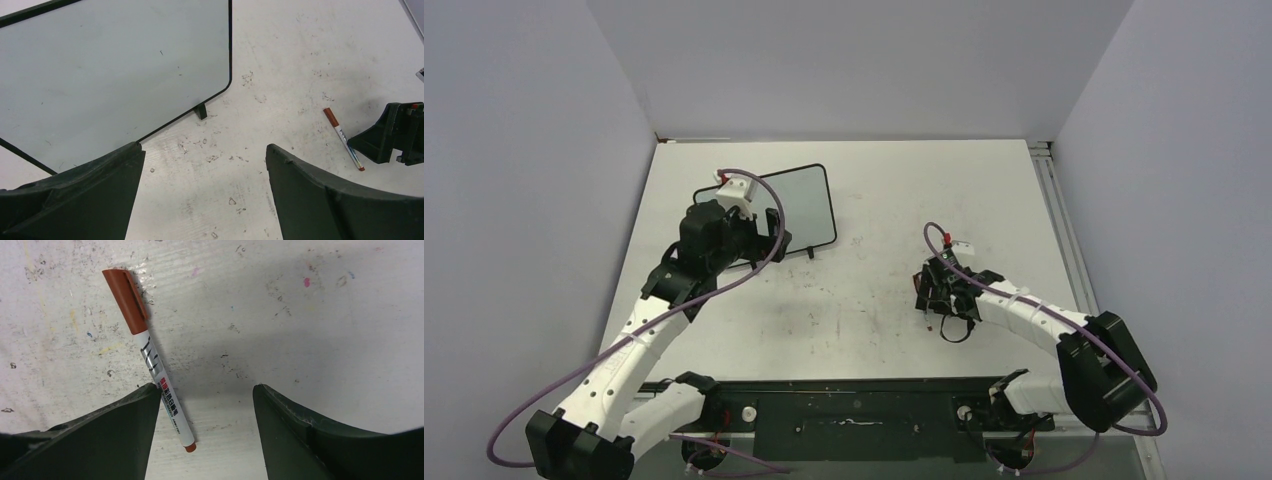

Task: Write a sentence on the whiteboard
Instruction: Pick up the whiteboard marker at the center of the board, then open the whiteboard marker.

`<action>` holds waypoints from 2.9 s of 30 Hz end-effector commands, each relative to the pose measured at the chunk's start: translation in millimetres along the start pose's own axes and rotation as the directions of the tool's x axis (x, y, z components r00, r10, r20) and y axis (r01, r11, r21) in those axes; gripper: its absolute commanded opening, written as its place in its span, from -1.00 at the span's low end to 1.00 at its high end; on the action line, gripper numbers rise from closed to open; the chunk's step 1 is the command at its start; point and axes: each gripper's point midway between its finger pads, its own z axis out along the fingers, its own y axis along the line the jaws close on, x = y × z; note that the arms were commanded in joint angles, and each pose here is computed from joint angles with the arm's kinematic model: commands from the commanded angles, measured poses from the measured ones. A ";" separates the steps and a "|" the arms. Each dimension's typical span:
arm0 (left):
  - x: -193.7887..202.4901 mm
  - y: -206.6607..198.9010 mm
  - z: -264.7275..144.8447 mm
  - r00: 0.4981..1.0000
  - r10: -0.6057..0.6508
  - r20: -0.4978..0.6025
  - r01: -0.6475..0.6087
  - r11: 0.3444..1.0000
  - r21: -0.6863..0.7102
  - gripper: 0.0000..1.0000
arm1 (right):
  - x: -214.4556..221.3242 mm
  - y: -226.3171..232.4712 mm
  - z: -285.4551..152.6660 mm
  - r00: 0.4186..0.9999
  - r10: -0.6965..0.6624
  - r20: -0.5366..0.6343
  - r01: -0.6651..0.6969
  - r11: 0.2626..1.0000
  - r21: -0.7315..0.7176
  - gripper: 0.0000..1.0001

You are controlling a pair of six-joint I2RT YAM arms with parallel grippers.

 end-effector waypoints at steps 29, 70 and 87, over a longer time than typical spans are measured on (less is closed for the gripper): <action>0.2 -34.7 3.0 0.997 0.074 0.031 -0.079 0.981 0.176 0.81 | 4.5 33.8 2.3 0.986 -0.165 -0.011 0.165 0.986 -0.039 -0.09; 132.7 -157.6 -90.3 0.697 0.647 0.309 -0.677 0.453 0.581 0.72 | 69.2 118.3 -158.6 0.847 -0.483 -0.222 0.175 0.648 -0.741 -0.89; 200.2 -193.5 -112.7 0.591 0.743 0.313 -0.665 0.229 0.711 0.47 | 111.2 144.5 -223.2 0.693 -0.681 -0.234 0.127 0.436 -0.891 -0.89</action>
